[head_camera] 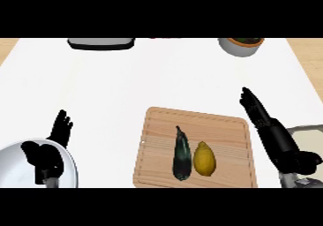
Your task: Pick the lemon from the cutting board and place it in the tiered basket
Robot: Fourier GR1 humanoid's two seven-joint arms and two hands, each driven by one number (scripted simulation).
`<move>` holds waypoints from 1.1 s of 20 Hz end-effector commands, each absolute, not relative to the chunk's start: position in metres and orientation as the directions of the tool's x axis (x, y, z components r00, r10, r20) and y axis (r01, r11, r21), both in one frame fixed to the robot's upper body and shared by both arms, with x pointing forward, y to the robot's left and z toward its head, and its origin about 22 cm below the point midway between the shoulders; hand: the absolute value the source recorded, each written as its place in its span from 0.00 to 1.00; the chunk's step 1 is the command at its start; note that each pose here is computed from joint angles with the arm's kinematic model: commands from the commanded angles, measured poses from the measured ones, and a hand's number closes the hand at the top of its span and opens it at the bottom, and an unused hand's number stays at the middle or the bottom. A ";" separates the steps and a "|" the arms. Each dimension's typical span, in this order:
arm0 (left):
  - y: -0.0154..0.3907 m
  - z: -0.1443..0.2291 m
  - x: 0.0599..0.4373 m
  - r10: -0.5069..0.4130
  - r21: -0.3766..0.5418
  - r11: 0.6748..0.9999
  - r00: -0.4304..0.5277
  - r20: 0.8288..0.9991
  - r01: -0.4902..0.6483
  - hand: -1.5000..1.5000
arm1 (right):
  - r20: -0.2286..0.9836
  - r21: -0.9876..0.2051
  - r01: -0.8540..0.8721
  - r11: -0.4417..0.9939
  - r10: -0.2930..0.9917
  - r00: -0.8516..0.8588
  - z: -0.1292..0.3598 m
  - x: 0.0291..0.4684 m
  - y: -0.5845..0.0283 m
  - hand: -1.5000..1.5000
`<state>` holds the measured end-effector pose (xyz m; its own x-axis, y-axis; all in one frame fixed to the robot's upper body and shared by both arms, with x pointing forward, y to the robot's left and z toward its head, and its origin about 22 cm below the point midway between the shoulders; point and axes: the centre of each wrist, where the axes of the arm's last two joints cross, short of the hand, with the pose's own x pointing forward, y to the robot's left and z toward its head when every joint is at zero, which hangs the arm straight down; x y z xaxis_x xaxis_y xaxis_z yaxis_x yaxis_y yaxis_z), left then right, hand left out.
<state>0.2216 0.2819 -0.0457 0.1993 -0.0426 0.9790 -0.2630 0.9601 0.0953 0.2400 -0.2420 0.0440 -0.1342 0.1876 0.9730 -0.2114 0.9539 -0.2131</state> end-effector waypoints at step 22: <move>0.251 -0.062 0.213 -0.154 0.199 0.967 0.260 0.953 -0.160 0.50 | 0.946 -0.323 0.606 0.727 0.254 0.201 0.053 0.081 -0.230 0.00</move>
<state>0.2092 0.2617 -0.0542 0.2270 -0.1705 0.9588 -0.1831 0.9595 0.2140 0.1116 -0.2355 0.0509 0.0364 0.2404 0.9700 0.7137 0.6731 -0.1936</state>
